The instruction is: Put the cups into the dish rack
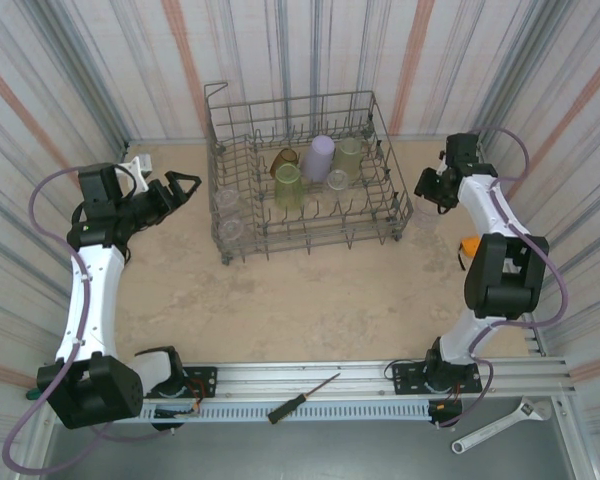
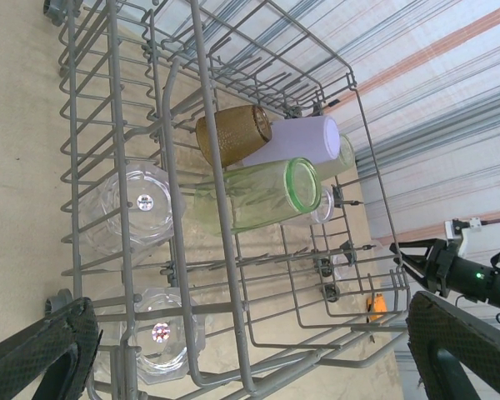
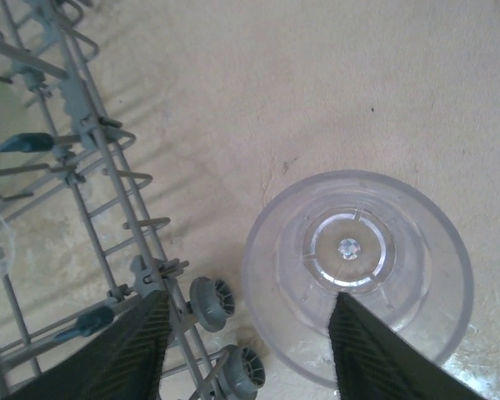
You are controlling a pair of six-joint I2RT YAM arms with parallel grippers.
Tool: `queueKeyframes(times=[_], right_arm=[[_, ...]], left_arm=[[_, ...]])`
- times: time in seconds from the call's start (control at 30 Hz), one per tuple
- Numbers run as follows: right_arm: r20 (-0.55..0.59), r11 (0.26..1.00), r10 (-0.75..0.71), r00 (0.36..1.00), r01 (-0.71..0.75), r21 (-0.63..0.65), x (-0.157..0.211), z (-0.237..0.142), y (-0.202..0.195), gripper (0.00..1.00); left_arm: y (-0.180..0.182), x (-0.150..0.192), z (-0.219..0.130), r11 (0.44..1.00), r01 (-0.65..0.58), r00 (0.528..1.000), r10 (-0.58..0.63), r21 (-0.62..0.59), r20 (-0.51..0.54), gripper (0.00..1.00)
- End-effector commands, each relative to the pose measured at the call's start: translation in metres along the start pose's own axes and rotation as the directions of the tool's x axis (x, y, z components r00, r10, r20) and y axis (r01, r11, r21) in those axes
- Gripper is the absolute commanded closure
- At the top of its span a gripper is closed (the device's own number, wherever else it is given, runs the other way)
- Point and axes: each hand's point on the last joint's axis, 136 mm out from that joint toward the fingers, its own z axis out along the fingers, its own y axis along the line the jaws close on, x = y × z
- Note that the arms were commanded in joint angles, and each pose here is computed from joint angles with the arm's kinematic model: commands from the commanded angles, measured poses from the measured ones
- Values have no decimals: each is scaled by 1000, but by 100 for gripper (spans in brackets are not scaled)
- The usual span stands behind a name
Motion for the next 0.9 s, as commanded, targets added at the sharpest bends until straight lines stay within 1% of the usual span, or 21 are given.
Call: queueKeyframes(times=[0.0, 0.27, 0.43, 0.47, 0.53, 0.6, 0.77, 0.87], right_arm=[[-6, 1000, 29, 1000, -29, 9, -6, 9, -1, 49], [-45, 999, 19, 999, -18, 26, -6, 32, 3, 49], [-51, 998, 15, 999, -12, 53, -8, 41, 2, 53], [-51, 998, 13, 999, -10, 58, -8, 43, 2, 55], [-56, 998, 15, 998, -11, 63, -7, 45, 1, 66], [-59, 997, 15, 998, -11, 70, -7, 46, 0, 74], [-74, 996, 8, 997, -1, 94, -5, 51, -5, 75], [-81, 995, 4, 997, 4, 99, -2, 53, -6, 81]], left_arm=[[-3, -3, -8, 1000, -27, 999, 27, -9, 18, 1], [-2, 1, -10, 999, -29, 1000, 30, -25, 9, 1], [-4, 1, -12, 999, -28, 1000, 28, -21, 12, 1], [-4, 1, -12, 999, -27, 1000, 28, -20, 12, 1], [-3, 2, -12, 1000, -22, 1000, 23, -20, 10, 1], [-2, 4, -12, 1000, -20, 1000, 20, -22, 9, 1], [-1, 5, -12, 1000, -16, 1000, 16, -27, 13, 1], [0, 5, -12, 999, -16, 1000, 17, -28, 10, 1]])
